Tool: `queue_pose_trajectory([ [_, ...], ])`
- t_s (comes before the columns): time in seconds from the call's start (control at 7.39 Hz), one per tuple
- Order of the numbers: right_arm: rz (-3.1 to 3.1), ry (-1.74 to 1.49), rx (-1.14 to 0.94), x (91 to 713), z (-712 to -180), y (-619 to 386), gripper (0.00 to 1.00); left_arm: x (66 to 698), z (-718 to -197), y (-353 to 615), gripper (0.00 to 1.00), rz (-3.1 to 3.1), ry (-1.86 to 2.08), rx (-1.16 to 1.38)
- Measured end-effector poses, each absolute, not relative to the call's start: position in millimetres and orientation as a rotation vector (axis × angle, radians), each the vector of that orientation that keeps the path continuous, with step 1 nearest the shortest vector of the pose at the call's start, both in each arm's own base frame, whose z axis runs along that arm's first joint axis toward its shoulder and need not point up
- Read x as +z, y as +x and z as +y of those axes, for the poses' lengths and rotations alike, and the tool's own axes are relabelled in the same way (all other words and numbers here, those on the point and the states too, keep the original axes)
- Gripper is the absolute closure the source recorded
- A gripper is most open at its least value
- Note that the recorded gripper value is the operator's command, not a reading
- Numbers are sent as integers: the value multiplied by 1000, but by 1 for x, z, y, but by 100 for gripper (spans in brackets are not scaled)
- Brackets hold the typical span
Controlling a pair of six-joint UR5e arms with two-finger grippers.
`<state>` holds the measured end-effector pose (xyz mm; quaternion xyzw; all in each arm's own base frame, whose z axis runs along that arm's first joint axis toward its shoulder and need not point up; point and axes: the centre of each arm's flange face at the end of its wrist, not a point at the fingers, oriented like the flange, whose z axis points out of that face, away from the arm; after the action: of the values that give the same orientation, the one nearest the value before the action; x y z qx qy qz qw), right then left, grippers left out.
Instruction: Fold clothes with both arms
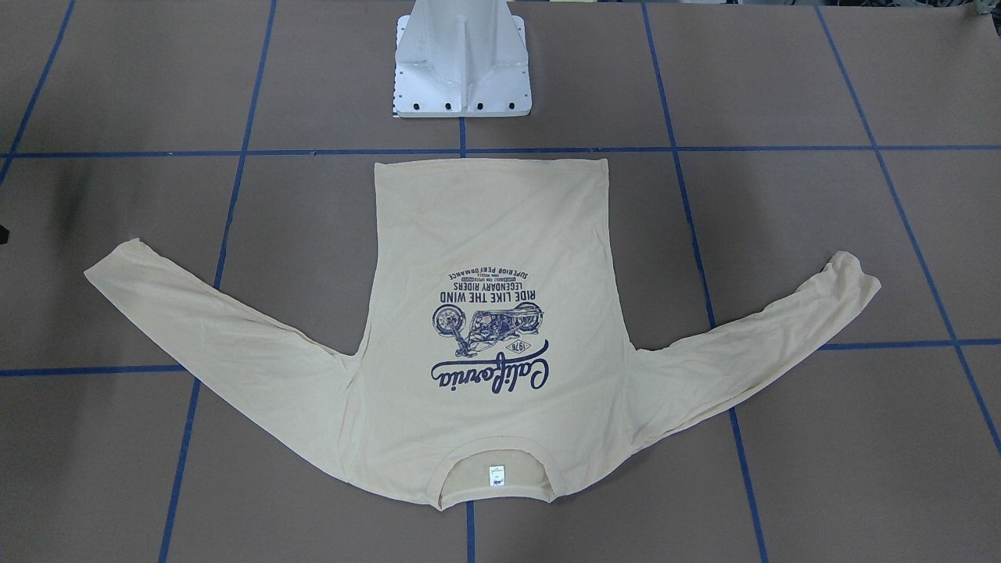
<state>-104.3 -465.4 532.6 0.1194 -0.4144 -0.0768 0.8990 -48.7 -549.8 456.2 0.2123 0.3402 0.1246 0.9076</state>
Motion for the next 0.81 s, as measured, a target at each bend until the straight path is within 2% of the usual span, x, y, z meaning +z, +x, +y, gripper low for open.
queue_pose_trajectory([
  [0.27,-885,275,-74,549,-450,-161,2,457,-550,-49,0,702,439,258],
  [0.54,-915,331,-15,587,-433,-206,16,457,-549,-48,0,702,438,258],
  [0.81,-925,354,5,611,-417,-225,23,459,-549,-48,0,703,435,259],
])
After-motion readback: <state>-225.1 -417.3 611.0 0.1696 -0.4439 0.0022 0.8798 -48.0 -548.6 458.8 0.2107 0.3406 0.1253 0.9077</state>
